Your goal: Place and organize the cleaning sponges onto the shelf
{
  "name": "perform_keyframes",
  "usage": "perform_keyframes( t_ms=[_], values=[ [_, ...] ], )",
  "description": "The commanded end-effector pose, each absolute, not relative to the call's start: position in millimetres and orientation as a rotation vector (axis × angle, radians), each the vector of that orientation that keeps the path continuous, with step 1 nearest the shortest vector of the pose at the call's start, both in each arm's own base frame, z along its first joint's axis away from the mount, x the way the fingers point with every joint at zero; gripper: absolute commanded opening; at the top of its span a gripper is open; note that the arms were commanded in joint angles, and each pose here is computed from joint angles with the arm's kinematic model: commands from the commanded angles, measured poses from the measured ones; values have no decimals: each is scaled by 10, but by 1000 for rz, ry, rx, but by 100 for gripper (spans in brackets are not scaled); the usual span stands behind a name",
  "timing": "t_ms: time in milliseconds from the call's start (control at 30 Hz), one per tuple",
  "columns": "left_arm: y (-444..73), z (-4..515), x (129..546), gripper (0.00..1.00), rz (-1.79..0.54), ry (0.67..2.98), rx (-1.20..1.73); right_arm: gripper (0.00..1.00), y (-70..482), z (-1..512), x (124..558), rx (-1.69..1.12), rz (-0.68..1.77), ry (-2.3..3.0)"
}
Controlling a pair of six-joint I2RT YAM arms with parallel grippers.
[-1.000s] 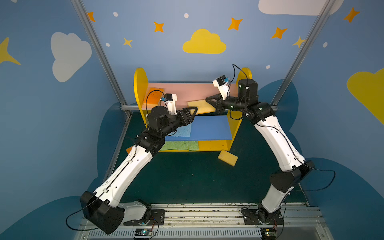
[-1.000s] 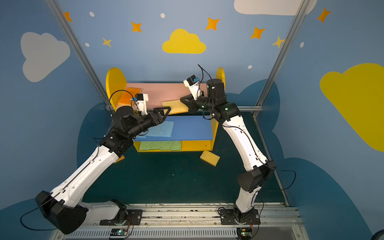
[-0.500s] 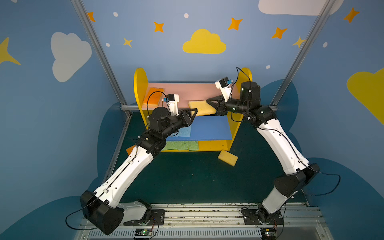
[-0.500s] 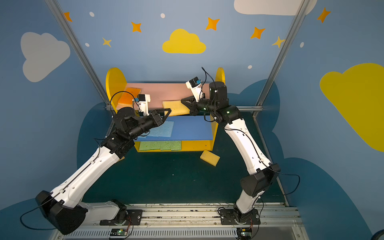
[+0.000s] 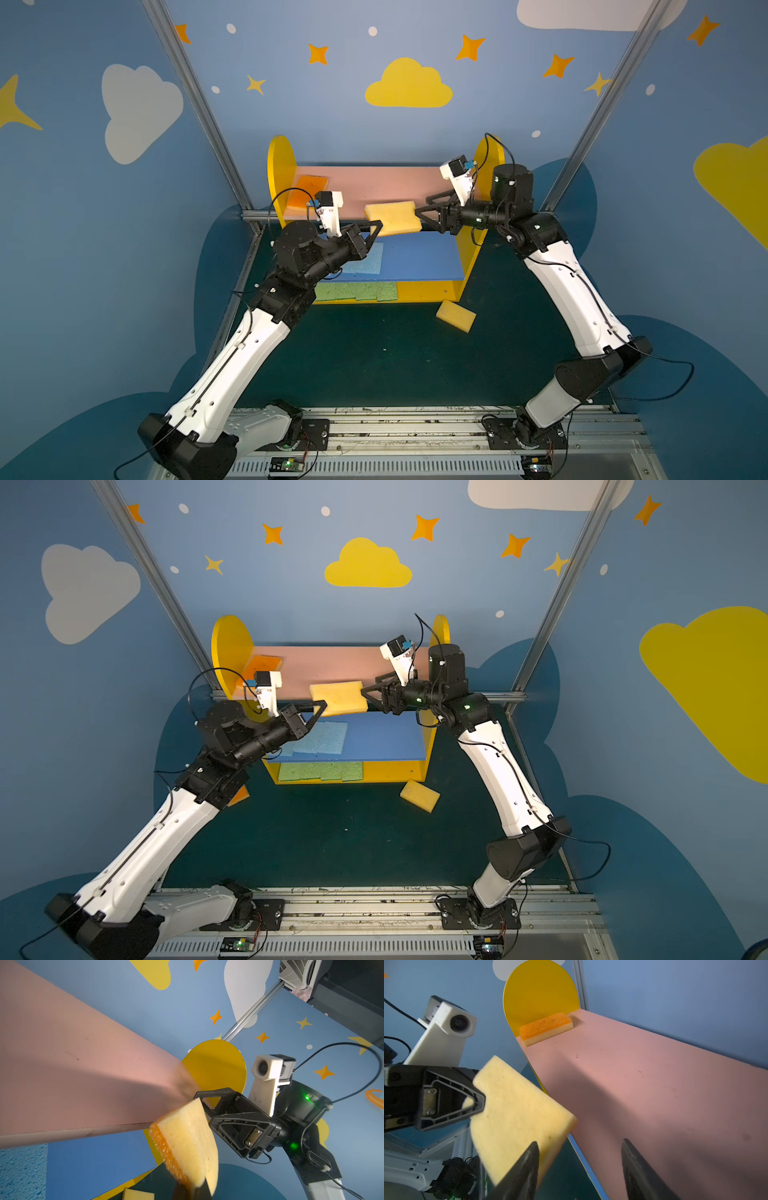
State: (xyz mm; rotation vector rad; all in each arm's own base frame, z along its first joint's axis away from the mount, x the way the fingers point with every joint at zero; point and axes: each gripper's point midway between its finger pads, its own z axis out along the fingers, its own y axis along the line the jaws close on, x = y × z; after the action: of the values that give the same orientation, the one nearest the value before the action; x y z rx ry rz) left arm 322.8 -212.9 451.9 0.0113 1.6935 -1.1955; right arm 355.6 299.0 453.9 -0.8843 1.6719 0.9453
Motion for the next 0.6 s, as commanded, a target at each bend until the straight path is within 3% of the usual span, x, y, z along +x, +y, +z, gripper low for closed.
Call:
perform_keyframes(
  t_ms=[0, 233, 567],
  values=[
    [-2042, 4644, 2995, 3, -1230, 1670, 97, 63, 2907, 4681, 3252, -907, 1055, 1662],
    [-1997, 4844, 2753, 3, -1337, 1617, 196, 65, 2946, 4911, 2946, -956, 1296, 1590],
    [-1978, 4914, 2716, 3, -1356, 1591, 215, 61, 3118, 5070, 2904, -996, 1507, 1528]
  ],
)
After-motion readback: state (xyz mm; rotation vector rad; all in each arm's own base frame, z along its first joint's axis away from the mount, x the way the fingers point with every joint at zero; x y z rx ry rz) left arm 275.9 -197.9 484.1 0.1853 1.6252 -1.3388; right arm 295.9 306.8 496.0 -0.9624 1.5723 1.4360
